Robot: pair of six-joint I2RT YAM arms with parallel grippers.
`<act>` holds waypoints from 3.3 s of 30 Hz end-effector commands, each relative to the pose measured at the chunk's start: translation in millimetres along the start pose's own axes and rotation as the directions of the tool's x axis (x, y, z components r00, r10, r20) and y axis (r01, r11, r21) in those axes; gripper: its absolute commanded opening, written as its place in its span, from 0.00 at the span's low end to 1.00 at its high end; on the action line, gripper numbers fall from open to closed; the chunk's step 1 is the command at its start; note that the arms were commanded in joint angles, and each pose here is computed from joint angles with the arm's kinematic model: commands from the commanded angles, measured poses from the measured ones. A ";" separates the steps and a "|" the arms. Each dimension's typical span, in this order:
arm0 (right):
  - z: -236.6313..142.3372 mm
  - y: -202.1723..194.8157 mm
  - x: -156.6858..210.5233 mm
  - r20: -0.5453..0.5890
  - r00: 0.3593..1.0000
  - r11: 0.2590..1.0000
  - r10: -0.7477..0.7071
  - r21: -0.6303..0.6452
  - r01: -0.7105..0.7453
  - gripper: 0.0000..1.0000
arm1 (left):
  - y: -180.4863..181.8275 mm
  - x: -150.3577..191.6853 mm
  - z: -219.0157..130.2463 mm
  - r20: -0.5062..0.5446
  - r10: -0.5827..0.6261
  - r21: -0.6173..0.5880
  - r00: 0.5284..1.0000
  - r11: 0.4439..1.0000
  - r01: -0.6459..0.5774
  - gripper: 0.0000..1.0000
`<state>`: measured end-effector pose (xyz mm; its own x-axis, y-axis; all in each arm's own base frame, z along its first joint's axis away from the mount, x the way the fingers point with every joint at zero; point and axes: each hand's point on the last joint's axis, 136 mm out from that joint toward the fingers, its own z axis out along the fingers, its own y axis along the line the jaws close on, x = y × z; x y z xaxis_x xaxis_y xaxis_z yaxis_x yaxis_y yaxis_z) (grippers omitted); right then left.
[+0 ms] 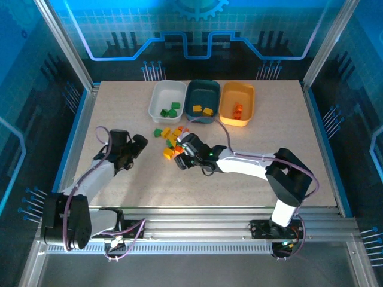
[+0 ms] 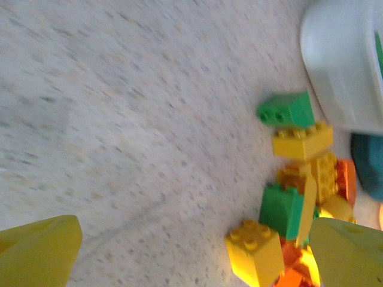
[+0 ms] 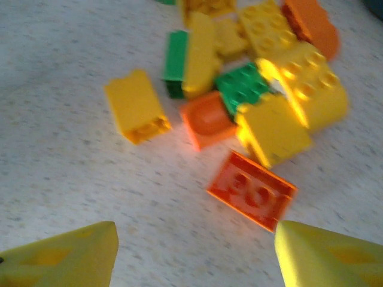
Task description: Sort the legos into containers by color
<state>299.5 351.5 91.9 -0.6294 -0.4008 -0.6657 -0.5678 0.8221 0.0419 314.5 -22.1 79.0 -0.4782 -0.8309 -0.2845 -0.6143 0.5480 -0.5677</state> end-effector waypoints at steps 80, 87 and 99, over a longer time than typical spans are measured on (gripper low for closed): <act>77.4 -229.8 -126.7 -0.026 0.970 0.946 0.243 0.227 -0.232 0.50 | -85.7 69.2 38.5 -0.309 0.260 0.159 0.915 0.963 -0.219 0.97; 39.1 -227.9 -156.4 0.063 0.971 0.946 0.231 0.220 -0.240 0.63 | -96.2 68.3 36.4 -0.305 0.285 0.170 0.909 0.955 -0.243 0.98; -63.3 -176.3 -70.5 0.183 0.903 0.902 0.389 0.121 -0.414 0.67 | -103.8 82.6 40.2 -0.283 0.345 0.162 0.895 0.937 -0.311 0.98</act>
<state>433.8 201.3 190.2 -0.6825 -0.0382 -0.7299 -0.2040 0.9689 0.1401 364.0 -141.7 87.3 -0.7960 -0.5681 -0.2089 -0.3575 0.7197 -0.5952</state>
